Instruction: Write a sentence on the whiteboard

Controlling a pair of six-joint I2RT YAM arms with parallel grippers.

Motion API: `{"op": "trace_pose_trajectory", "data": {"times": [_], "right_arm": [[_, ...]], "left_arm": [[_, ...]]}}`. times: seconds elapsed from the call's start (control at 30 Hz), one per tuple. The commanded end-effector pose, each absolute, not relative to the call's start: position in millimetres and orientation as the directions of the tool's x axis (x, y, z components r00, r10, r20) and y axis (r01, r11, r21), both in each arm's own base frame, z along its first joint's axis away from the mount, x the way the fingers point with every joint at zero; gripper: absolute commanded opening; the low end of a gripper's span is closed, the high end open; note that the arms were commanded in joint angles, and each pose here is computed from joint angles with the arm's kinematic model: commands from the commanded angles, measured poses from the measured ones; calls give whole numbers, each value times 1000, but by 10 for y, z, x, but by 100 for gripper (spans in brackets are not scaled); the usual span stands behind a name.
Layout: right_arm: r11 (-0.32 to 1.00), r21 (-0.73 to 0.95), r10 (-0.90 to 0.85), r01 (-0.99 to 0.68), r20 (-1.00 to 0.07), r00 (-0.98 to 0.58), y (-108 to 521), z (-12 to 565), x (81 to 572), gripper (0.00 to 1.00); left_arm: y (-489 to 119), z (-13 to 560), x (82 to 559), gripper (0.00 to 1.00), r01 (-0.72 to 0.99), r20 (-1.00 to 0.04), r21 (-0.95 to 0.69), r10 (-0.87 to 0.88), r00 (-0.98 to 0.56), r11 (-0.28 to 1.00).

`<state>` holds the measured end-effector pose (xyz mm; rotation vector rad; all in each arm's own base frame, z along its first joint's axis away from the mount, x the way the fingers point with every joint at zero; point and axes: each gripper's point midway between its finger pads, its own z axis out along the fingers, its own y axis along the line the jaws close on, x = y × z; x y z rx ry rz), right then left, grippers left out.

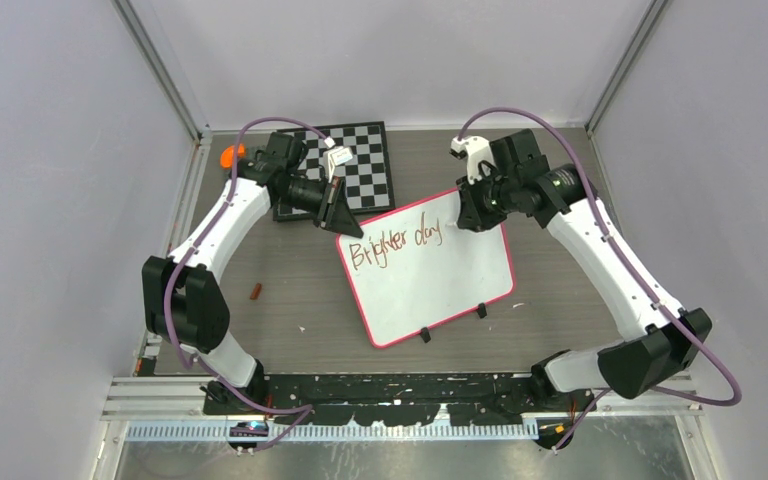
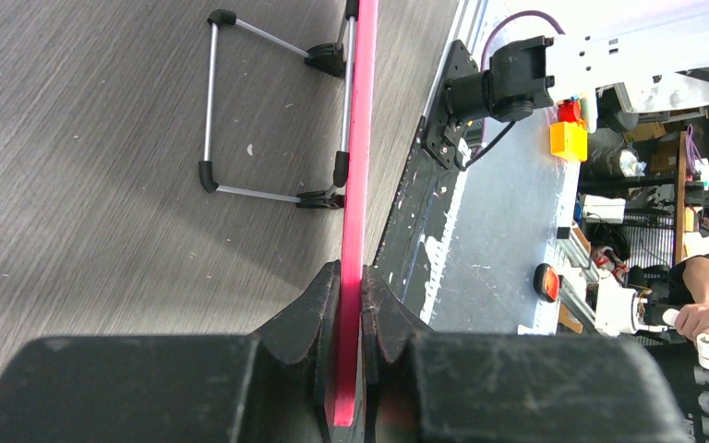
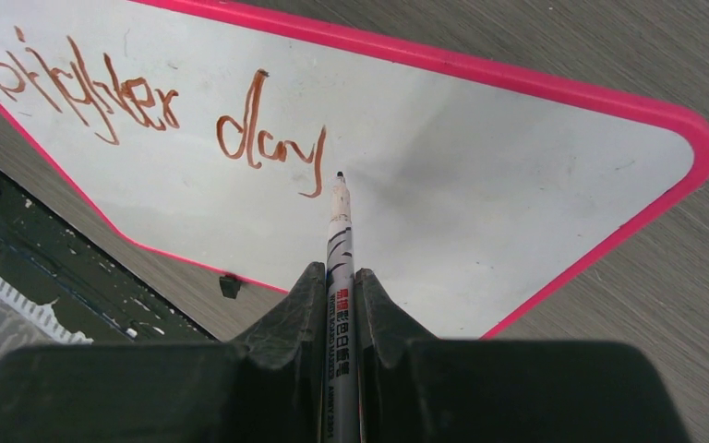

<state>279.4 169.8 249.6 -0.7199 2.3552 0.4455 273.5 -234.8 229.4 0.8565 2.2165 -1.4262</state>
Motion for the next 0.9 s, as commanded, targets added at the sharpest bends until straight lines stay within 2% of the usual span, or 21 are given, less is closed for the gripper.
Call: {"op": "trace_pose_trajectory", "data": {"times": [0.0, 0.47, 0.87], "right_arm": [[811, 98, -353, -577, -704, -616, 1739, 2656, 3001, 0], [795, 128, -367, -593, -677, -638, 1838, 2523, 2980, 0], [811, 74, -403, -580, -648, -646, 1678, 2365, 2895, 0]], "left_arm": [[-2337, 2330, 2719, 0, 664, -598, -678, 289, -748, 317], [-2336, 2302, 2724, 0, 665, -596, -677, 295, -747, 316], [-2333, 2295, 2717, 0, 663, -593, -679, 297, -749, 317]]}}
